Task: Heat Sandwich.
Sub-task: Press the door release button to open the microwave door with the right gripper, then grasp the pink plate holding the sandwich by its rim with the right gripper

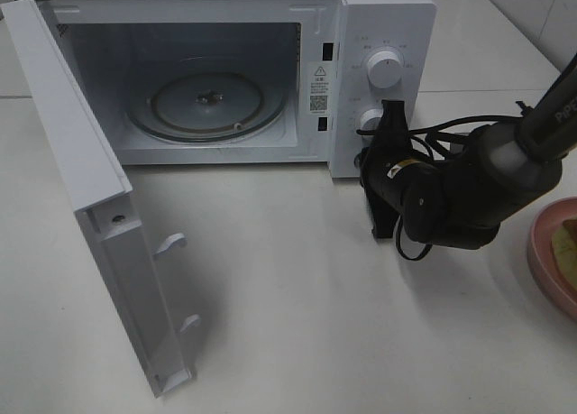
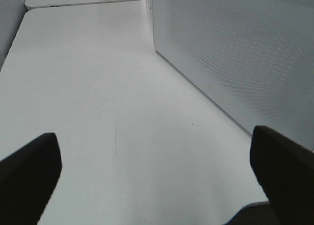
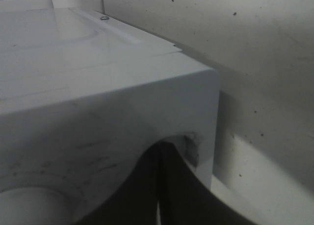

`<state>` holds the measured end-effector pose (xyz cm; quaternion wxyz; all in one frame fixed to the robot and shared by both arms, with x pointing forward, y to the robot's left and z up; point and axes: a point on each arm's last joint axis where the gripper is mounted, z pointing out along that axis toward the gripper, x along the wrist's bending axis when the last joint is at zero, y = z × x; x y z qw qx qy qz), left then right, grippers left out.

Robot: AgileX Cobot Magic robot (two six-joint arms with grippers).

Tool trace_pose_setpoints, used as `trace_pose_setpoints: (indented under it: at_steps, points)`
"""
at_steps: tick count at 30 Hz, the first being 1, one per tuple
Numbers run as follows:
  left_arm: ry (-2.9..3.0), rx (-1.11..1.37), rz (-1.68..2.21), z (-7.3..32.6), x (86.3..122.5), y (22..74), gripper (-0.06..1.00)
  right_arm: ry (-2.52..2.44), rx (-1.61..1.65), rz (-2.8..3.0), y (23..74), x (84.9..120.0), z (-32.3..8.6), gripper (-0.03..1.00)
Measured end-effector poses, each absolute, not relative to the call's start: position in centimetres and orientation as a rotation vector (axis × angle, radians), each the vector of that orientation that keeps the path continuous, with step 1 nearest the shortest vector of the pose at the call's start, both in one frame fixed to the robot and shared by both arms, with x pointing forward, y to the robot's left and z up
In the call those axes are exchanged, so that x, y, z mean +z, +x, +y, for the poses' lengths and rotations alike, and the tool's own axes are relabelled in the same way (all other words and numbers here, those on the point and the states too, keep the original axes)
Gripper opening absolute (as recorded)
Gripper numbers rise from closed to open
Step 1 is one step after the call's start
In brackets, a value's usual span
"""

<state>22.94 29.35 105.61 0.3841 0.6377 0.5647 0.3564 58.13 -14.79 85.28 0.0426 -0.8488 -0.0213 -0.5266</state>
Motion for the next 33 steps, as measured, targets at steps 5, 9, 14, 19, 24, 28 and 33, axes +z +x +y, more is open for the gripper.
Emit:
trace_pose_setpoints:
  at_steps: [5,9,14,19,24,28,33]
  points:
    - [1.625,0.908,1.439,29.4,105.6,22.9,0.99,-2.603,-1.579,-0.118,57.4,85.7,-14.9,0.01]
    - [1.625,0.908,1.439,29.4,105.6,22.9,0.99,-2.612,-1.544,-0.162,56.5,85.8,-14.9,0.01]
    - [1.625,0.908,1.439,29.4,105.6,22.9,0.99,-2.623,-1.502,-0.217,54.8,85.8,-14.6,0.01]
    - [1.625,0.908,1.439,29.4,105.6,22.9,0.99,-2.645,-1.445,-0.261,53.2,85.9,-14.7,0.01]
    - [1.625,0.908,1.439,29.4,105.6,22.9,0.99,-2.666,-1.385,-0.295,51.8,86.9,-15.2,0.02]
    - [1.625,0.908,1.439,29.4,105.6,22.9,0.99,-2.68,-1.349,-0.4,50.8,88.1,-15.5,0.02]
    - [1.625,0.908,1.439,29.4,105.6,22.9,0.99,-2.696,-1.282,-0.611,50.0,89.6,-15.4,0.02]
